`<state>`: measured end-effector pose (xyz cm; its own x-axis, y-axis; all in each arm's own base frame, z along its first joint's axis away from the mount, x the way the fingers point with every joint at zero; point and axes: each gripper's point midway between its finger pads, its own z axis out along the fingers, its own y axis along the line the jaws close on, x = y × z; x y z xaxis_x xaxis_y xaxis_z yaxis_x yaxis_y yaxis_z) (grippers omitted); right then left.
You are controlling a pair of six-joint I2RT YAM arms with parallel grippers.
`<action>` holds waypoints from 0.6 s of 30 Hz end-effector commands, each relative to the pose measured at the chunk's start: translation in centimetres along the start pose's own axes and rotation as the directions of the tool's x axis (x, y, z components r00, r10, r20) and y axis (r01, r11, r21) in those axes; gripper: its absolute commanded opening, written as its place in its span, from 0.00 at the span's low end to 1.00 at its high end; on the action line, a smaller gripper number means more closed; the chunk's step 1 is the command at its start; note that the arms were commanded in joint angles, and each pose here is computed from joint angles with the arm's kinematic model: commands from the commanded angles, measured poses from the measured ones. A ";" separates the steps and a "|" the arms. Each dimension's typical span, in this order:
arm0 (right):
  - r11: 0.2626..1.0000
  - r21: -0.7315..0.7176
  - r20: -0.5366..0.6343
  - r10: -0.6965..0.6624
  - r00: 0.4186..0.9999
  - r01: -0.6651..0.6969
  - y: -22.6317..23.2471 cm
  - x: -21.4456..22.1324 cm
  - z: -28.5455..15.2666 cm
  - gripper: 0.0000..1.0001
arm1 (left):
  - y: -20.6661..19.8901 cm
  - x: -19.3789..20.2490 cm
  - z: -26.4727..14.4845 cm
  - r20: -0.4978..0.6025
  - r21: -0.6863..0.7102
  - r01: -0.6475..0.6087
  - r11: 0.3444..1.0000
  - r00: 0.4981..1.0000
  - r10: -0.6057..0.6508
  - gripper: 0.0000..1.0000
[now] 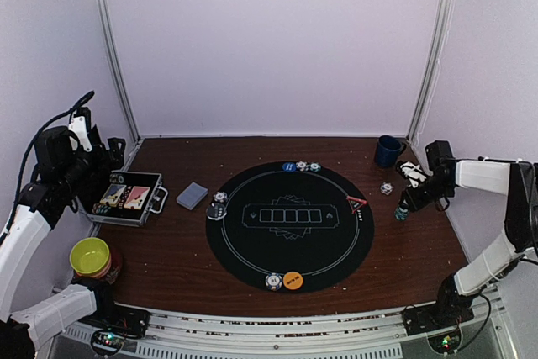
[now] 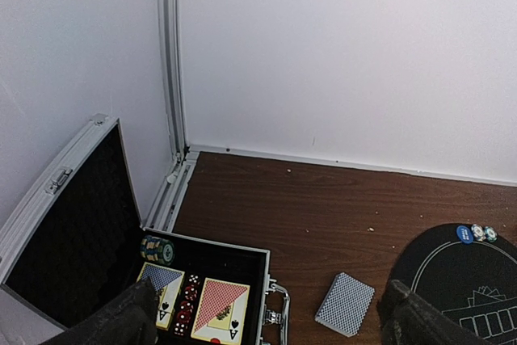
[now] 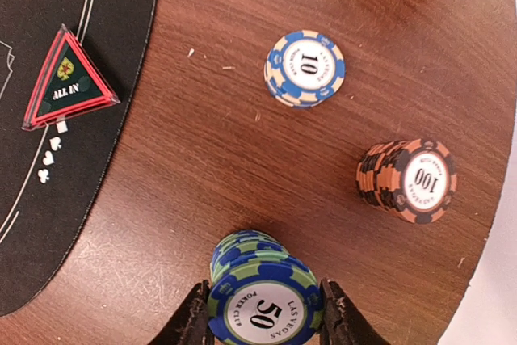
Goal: Distribute texas hold em gaming equipment
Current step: Pick up the pile of poker chips from the pile of poker chips, then place the poker chips pile in the big blind area.
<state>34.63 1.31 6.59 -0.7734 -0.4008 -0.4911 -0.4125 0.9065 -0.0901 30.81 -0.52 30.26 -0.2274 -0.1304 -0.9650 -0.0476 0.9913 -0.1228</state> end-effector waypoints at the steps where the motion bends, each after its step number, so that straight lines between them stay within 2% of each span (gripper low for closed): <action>1: 0.999 -0.001 0.038 -0.037 0.999 0.037 0.4 -1.1 -1.6 0.31 | 0.3 -1.2 -0.3 0.044 -0.008 0.003 1.000 0.999 -0.003 0.98; 4: 0.996 -0.039 0.065 -0.075 0.995 0.078 1.5 -2.1 -2.8 0.30 | 0.3 -1.2 -0.2 0.042 -0.008 0.004 1.000 0.999 -0.003 0.98; 9: 0.966 -0.096 0.102 -0.230 0.968 0.240 6.3 -4.6 -5.3 0.30 | 0.3 -1.3 -0.3 0.045 -0.008 0.004 1.000 0.999 -0.003 0.98; 18: 0.830 -0.207 0.295 -0.452 0.842 0.518 20.1 -9.9 -10.3 0.30 | 0.3 -1.3 -0.4 0.049 -0.010 0.004 1.000 0.999 -0.004 0.98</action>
<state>30.84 17.59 16.41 -0.4010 -0.6930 -0.5991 -0.7889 0.5937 -0.1587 30.80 -0.48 30.27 -0.2269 -0.1307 -0.9651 -0.0487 0.9912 -0.1228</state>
